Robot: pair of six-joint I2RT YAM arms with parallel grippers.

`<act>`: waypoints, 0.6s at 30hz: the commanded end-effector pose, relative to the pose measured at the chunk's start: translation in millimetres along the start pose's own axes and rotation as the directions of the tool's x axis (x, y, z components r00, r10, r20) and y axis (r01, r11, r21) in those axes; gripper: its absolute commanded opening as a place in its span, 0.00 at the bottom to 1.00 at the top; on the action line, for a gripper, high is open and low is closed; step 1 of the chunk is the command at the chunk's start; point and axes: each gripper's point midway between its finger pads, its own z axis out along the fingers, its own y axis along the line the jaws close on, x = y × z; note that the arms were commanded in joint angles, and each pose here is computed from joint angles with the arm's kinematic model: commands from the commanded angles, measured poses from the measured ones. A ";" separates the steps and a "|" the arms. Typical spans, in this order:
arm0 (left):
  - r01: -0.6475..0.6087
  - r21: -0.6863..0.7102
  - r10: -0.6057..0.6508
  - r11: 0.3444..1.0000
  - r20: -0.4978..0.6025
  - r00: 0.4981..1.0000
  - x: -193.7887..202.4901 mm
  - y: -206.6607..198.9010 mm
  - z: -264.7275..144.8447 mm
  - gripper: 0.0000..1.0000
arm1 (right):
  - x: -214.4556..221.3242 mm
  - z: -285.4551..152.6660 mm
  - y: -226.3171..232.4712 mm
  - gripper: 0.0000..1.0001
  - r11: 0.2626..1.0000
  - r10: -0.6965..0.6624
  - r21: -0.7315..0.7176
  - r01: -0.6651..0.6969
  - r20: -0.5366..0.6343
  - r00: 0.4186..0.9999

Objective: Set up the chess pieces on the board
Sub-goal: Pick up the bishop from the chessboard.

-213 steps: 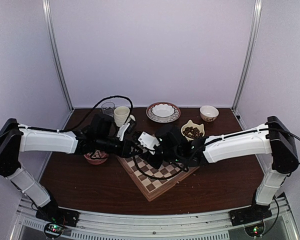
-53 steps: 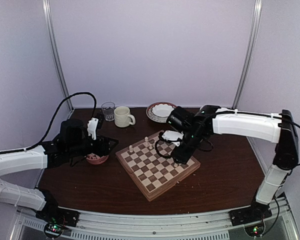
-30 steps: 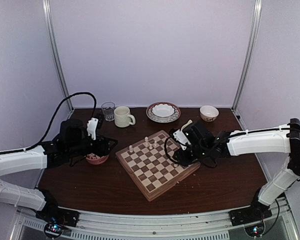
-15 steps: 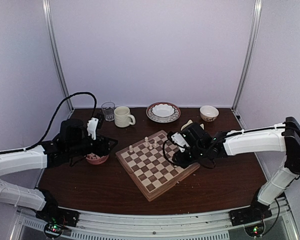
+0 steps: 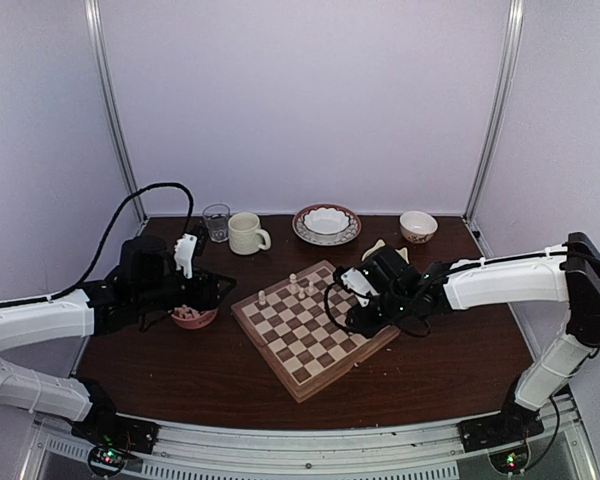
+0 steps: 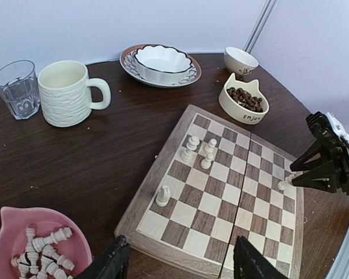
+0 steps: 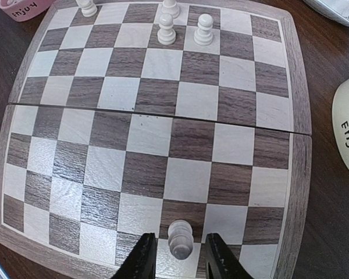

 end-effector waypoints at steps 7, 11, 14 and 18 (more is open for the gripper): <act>-0.020 0.012 0.019 1.000 0.038 0.999 -16.6 -3.8 0.2 0.62 | -3.6 4.4 -0.1 0.28 1.000 -0.006 -0.004 0.006 -0.022 1.000; -0.020 0.012 0.019 1.000 0.036 0.999 -16.4 -3.7 0.6 0.62 | -3.6 4.9 0.4 0.23 1.000 -0.008 -0.006 0.008 -0.025 1.000; -0.020 0.012 0.019 1.000 0.035 0.999 -16.5 -3.8 0.8 0.62 | -3.3 4.8 0.4 0.22 1.000 -0.008 -0.006 0.008 -0.027 1.000; -0.020 0.012 0.019 1.000 0.032 0.999 -15.8 -3.6 0.9 0.62 | -3.0 5.0 0.8 0.20 1.000 -0.008 -0.008 0.008 -0.029 1.000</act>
